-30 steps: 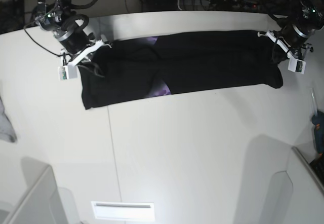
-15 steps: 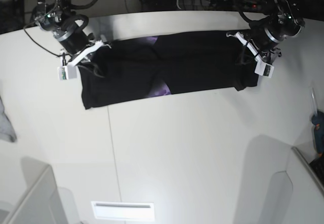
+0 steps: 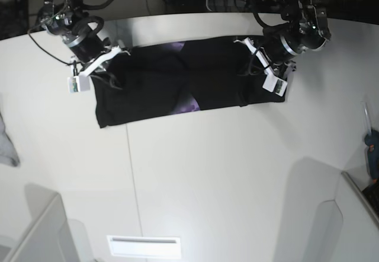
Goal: Fold the T-shirt properly
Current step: 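Fold the strip end held by the left gripper toward the right gripper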
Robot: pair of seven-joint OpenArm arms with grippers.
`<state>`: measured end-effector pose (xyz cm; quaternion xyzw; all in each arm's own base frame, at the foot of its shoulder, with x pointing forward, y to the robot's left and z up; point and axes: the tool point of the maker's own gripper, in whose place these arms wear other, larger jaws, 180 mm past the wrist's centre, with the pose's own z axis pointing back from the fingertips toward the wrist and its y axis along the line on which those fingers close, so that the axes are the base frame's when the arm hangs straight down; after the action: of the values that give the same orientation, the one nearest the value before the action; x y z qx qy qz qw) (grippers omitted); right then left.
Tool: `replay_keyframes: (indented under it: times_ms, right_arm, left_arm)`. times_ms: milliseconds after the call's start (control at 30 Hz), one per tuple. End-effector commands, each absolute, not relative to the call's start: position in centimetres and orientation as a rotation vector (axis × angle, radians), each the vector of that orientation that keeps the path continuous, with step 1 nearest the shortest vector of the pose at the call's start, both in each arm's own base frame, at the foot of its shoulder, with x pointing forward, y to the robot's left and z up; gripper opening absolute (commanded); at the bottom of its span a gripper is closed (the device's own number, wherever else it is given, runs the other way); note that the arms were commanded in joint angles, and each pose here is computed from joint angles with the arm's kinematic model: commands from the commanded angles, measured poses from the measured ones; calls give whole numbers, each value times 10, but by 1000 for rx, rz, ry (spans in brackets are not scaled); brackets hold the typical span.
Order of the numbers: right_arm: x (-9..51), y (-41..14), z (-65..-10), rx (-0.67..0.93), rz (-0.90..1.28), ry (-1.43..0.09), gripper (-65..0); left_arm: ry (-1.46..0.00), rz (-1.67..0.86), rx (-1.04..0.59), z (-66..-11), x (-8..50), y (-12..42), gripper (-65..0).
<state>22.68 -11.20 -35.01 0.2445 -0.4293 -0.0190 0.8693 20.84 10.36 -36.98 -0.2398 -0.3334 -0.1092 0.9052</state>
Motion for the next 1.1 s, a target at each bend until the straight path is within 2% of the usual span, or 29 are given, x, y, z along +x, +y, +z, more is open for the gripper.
replay_keyframes:
  times_ms: [0, 167, 467, 1067]
  right_arm:
    - [233, -113, -337, 519, -31, -949, -650]
    - [232, -113, -337, 519, -32, -948, -650]
    - [232, -113, -337, 519, -32, -948, -650]
    - [232, -114, -337, 517, -33, -948, -650]
  left_arm:
    - [-741, -237, -519, -357, 217, 98, -650]
    - [-751, -166, -525, -354, 227, 96, -650]
    - [-740, -219, -586, -352, 228, 68, -650]
    - [-743, -209, -593, -352, 229, 64, -650]
